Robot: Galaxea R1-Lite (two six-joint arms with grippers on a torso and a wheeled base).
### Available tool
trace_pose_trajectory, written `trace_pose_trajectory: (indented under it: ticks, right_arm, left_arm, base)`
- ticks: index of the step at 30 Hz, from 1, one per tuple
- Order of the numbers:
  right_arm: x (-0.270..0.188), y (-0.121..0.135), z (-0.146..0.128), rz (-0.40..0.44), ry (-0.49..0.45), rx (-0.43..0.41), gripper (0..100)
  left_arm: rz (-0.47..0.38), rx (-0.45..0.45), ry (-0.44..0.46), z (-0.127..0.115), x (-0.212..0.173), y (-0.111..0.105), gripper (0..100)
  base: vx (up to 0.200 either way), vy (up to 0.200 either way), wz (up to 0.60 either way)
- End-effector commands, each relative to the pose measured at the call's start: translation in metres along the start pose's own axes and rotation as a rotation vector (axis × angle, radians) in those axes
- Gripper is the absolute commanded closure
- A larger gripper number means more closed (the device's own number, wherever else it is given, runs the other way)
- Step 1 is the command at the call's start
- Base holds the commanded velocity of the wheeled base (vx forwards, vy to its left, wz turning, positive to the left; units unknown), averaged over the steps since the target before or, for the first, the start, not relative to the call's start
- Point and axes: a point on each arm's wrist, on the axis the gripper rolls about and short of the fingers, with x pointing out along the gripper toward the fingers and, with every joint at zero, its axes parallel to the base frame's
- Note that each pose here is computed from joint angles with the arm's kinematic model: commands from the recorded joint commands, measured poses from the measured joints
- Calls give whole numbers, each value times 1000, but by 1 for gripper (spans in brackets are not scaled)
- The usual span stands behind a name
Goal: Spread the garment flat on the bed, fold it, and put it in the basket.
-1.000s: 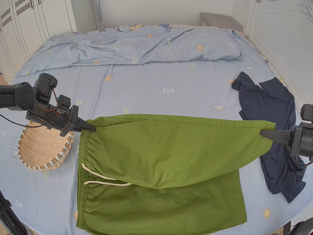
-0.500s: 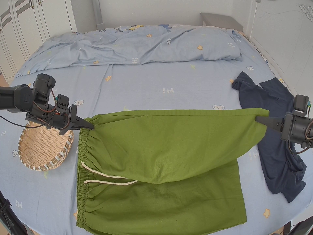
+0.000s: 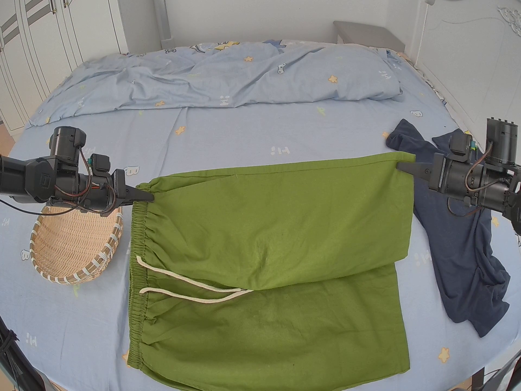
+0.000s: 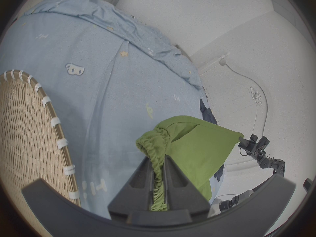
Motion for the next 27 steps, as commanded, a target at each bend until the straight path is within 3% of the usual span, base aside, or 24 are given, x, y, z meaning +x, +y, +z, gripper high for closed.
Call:
trace_pose_trajectory:
  ticks: [1,16,27]
  right_arm:
    - [32,-23,3,-16,13,13,100]
    - [88,-62,27,-39,-60,-60,100]
    - [117,-86,26,-49,-68,-61,100]
  left_arm:
    - [-8,-12,-31,-3,4,6,100]
    - [-5,32,-100,4,8,21,100]
    - [-16,80,-161,9,25,38,100]
  base:
    - [0,0,0]
    - [0,0,0]
    - [0,0,0]
